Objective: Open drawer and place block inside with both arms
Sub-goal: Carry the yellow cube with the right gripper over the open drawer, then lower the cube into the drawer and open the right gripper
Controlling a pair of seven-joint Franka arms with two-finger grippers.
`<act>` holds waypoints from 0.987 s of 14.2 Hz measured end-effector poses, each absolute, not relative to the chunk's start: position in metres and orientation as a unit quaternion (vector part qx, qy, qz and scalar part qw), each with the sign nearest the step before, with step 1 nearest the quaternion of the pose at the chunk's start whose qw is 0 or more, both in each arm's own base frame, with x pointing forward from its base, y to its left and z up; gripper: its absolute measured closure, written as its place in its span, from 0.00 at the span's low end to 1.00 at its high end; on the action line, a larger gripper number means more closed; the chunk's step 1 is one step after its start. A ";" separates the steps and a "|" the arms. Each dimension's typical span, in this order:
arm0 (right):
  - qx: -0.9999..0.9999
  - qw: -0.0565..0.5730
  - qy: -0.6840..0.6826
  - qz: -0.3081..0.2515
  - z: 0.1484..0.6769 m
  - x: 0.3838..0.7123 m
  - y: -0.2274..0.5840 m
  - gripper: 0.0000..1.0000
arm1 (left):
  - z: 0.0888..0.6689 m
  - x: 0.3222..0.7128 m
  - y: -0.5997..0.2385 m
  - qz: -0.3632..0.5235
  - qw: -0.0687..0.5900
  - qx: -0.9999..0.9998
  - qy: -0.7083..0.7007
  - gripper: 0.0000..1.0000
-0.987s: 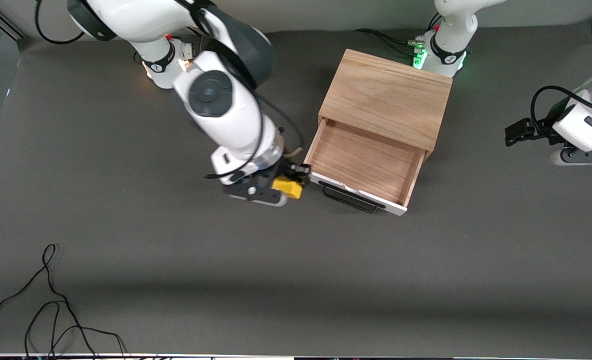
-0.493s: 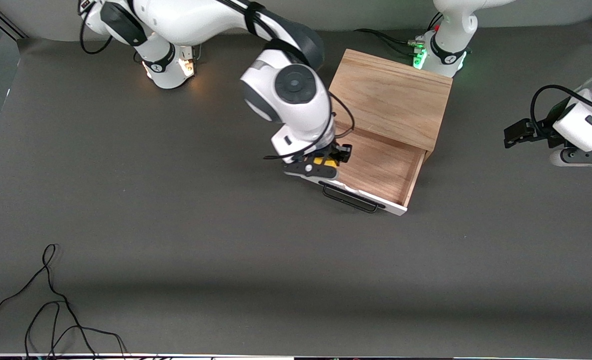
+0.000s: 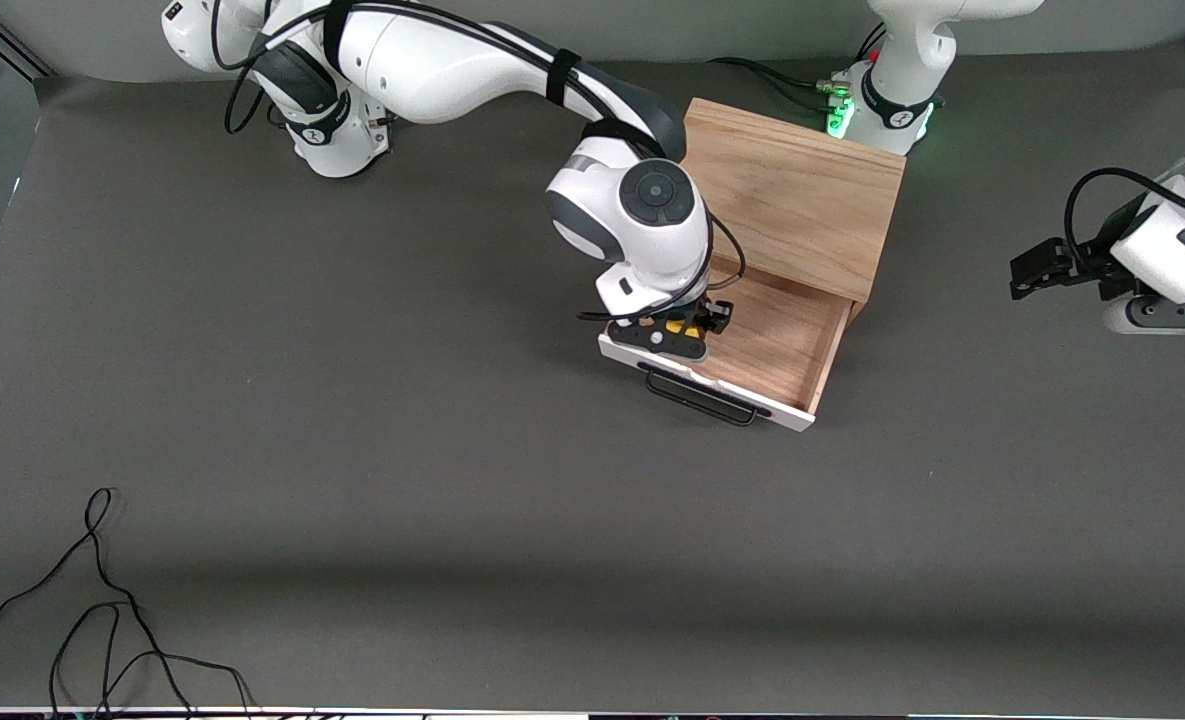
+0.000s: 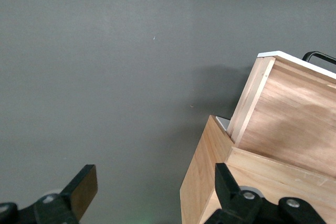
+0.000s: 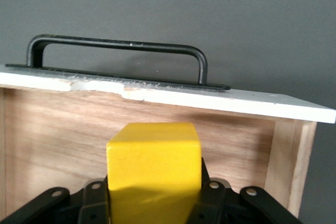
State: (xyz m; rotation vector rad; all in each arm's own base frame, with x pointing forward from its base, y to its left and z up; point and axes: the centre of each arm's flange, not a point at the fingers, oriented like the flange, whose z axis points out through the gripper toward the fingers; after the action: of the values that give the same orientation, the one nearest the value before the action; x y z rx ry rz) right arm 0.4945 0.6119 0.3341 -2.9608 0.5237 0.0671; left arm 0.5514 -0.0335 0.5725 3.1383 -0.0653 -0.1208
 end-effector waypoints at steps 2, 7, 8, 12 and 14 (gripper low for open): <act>-0.981 0.067 0.183 0.024 0.331 0.490 0.616 0.45 | 0.569 0.554 -0.042 -0.041 0.000 0.999 -0.028 0.00; -0.979 0.063 0.191 0.026 0.314 0.470 0.634 0.45 | 0.570 0.555 -0.043 -0.041 -0.001 0.999 -0.030 0.00; -0.979 0.062 0.193 0.027 0.311 0.467 0.636 0.45 | 0.570 0.555 -0.043 -0.041 -0.001 0.999 -0.031 0.00; -0.977 0.061 0.203 0.026 0.300 0.462 0.640 0.45 | 0.570 0.555 -0.039 -0.041 -0.001 0.999 -0.027 0.00; -0.977 0.063 0.203 0.026 0.298 0.459 0.643 0.45 | 0.570 0.555 -0.036 -0.041 -0.001 0.999 -0.025 0.00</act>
State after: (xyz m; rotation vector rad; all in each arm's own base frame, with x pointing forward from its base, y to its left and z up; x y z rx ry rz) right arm 0.4591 0.6434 0.2978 -2.9519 0.6148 0.0783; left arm 0.5553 -0.0361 0.5703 3.1396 -0.0773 -0.1274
